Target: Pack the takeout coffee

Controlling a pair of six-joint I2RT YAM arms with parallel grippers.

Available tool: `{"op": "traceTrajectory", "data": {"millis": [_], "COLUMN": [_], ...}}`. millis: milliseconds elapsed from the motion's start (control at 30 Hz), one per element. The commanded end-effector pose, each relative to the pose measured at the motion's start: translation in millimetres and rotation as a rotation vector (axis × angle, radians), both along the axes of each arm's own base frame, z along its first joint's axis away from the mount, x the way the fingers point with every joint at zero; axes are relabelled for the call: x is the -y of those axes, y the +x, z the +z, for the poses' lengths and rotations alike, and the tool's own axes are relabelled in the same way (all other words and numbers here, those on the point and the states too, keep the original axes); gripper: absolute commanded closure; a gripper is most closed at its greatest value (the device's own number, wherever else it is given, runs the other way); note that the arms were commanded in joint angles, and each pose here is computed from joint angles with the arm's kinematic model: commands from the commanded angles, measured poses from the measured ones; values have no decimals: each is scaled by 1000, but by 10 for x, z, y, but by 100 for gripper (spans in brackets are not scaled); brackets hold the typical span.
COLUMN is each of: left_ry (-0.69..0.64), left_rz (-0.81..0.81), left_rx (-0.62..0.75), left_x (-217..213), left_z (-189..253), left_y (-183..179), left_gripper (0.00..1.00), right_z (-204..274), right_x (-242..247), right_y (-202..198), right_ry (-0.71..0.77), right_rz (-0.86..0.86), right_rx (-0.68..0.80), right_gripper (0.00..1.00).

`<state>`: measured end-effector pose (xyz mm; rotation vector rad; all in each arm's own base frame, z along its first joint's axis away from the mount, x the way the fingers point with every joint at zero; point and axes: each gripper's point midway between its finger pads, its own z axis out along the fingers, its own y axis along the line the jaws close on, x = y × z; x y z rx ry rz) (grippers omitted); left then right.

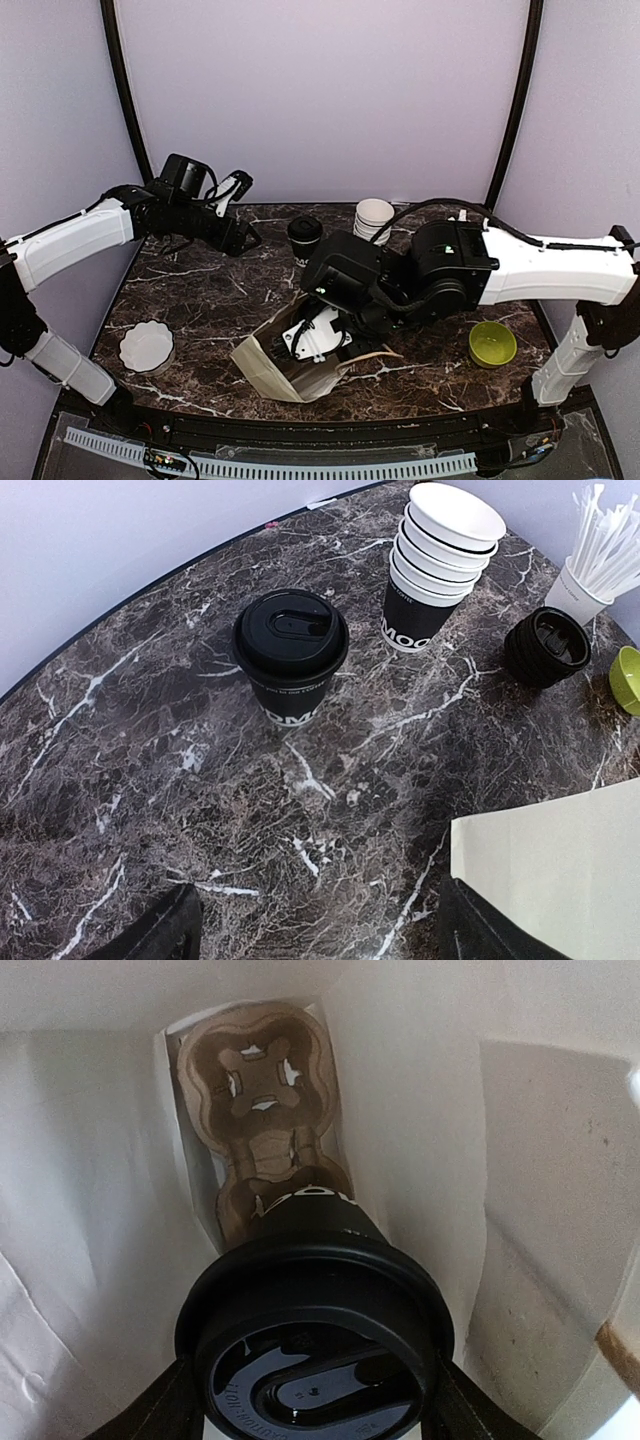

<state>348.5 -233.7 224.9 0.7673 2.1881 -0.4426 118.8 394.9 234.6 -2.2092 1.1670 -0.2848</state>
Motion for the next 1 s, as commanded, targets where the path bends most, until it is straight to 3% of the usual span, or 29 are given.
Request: {"op": "traceTrajectory", "data": {"millis": [0, 133, 333, 467, 800, 967], "left_ry": [-22, -102, -356, -468, -346, -208], "left_rz": [-7, -66, -306, -421, -518, -416], "left_rx": [29, 38, 100, 27, -116, -82], "left_x": [-17, -45, -64, 80, 531, 564], "left_z": [207, 671, 1621, 1808, 1508, 1272], "left_y": [-27, -375, -1437, -1833, -2163, -1941], "left_gripper": [18, 22, 23, 26, 28, 28], "right_z": [222, 264, 301, 419, 534, 522], "right_x": [-181, -213, -219, -221, -114, -116], "right_y": [-160, -108, 18, 170, 345, 354], "right_ry": [97, 131, 172, 218, 265, 265], "right_rz": [51, 41, -25, -59, -141, -142], "right_rx": [-66, -68, -137, -131, -173, -182], "right_gripper": [47, 47, 47, 47, 47, 47]}}
